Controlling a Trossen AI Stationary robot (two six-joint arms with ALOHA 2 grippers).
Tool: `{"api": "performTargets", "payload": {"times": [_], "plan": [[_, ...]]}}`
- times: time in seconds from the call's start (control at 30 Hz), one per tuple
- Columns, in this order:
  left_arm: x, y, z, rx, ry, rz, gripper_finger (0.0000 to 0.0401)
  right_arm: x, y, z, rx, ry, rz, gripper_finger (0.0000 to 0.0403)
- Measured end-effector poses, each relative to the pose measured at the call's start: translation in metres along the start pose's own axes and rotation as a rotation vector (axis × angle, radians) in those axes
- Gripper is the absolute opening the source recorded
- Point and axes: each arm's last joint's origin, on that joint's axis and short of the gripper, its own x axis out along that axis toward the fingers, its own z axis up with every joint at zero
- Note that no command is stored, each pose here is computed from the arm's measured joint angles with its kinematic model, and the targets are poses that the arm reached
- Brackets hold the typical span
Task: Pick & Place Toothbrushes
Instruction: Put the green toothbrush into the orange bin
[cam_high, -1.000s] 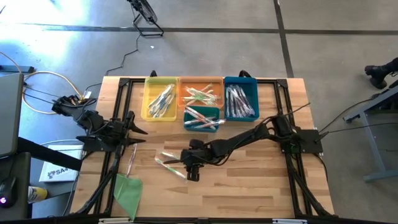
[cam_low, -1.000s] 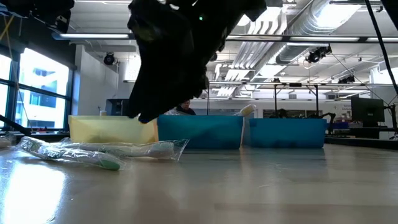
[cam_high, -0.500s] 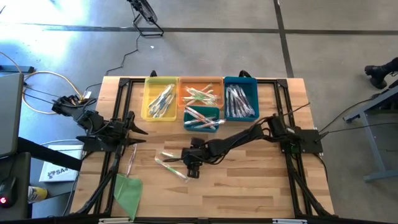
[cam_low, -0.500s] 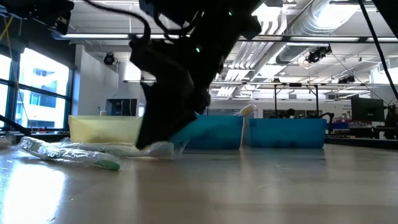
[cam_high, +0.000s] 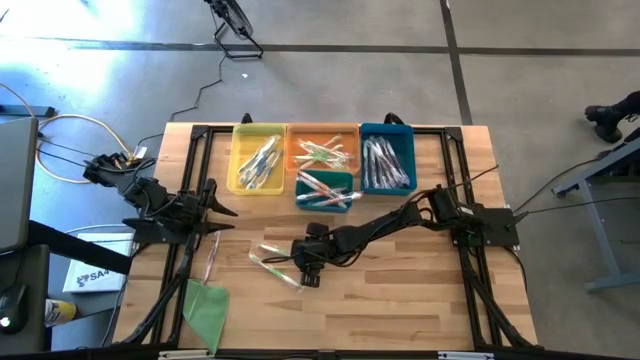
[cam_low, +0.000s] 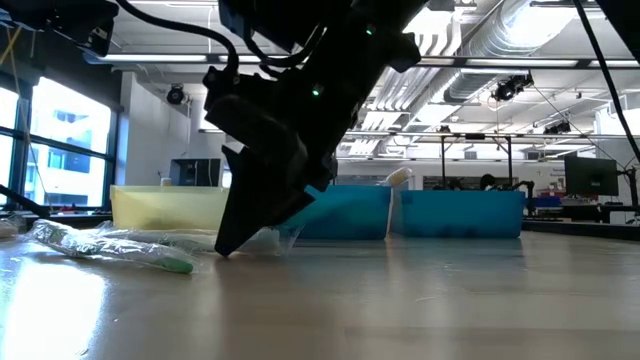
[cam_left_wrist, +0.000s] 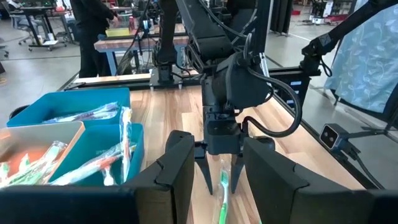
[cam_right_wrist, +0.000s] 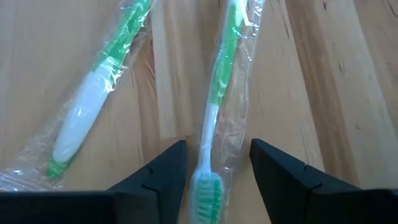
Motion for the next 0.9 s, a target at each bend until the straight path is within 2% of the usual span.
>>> {"api": "performTargets", "payload": {"times": [0.33,0.57,0.9], "plan": [[0.0000,0.0000,0.0000,0.000,0.000,0.000,0.0134,0.0001,-0.0008,-0.0001,0.004,0.004,-0.003,0.0071],[0.0000,0.0000,0.0000,0.001,0.000,-0.001,0.0134,-0.0001,0.0001,-0.0003,0.000,0.011,0.022,0.0015],[0.0000,0.0000,0.0000,0.003,0.000,-0.001,0.0134,-0.0026,-0.0006,0.0004,-0.005,0.023,0.042,0.0005]]}}
